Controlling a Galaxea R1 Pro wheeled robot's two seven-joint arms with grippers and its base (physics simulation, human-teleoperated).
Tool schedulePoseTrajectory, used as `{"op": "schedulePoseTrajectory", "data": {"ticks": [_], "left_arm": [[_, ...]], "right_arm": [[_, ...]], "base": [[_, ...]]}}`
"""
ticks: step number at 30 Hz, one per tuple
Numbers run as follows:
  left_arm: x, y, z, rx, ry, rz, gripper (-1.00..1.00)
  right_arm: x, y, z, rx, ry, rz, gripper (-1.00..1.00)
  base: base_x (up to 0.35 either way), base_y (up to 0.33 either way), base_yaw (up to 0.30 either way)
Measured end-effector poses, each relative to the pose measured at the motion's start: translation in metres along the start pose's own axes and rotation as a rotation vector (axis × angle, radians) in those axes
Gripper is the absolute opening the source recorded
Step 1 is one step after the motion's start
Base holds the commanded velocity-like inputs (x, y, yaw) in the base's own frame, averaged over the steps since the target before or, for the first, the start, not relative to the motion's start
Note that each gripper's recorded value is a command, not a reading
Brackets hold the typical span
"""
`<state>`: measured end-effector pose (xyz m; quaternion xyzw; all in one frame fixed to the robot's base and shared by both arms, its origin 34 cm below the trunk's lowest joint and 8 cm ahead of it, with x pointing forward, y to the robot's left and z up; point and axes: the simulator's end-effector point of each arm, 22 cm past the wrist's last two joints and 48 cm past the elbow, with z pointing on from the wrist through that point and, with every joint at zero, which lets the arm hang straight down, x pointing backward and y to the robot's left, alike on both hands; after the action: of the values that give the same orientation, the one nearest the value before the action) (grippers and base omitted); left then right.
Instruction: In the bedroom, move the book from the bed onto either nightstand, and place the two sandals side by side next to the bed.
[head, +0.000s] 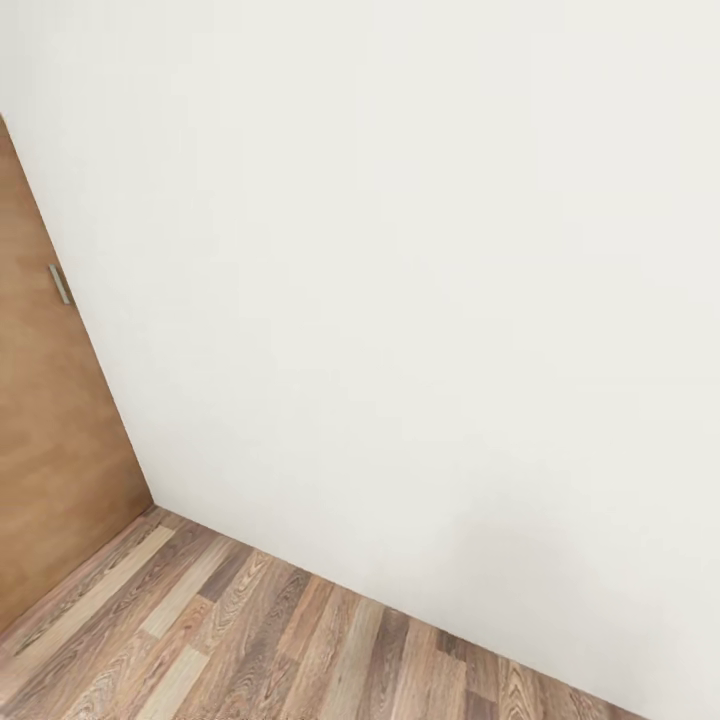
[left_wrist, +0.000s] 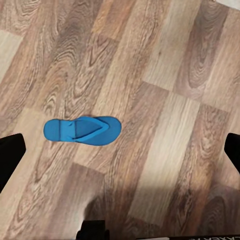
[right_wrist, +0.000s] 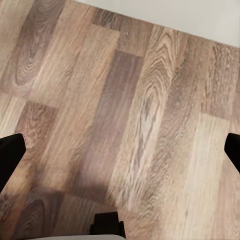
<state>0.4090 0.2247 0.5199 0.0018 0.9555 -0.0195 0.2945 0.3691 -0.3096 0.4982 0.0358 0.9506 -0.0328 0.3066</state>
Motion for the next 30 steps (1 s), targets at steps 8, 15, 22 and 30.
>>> {"op": "schedulePoseTrajectory", "data": {"ticks": [8,15,22,30], "left_arm": [[0.0,0.0,0.0,0.0,0.0,0.0,1.0],[0.0,0.0,0.0,0.0,0.0,0.0,1.0],[0.0,0.0,0.0,0.0,0.0,0.0,1.0],[0.0,0.0,0.0,0.0,0.0,0.0,1.0]], "right_arm": [[0.0,0.0,0.0,0.0,0.0,0.0,1.0],[0.0,0.0,0.0,0.0,0.0,0.0,1.0],[0.0,0.0,0.0,0.0,0.0,0.0,1.0],[0.0,0.0,0.0,0.0,0.0,0.0,1.0]], "base": [[0.0,0.0,0.281],[0.0,0.0,0.281],[0.0,0.0,0.282],[0.0,0.0,0.281]]}}
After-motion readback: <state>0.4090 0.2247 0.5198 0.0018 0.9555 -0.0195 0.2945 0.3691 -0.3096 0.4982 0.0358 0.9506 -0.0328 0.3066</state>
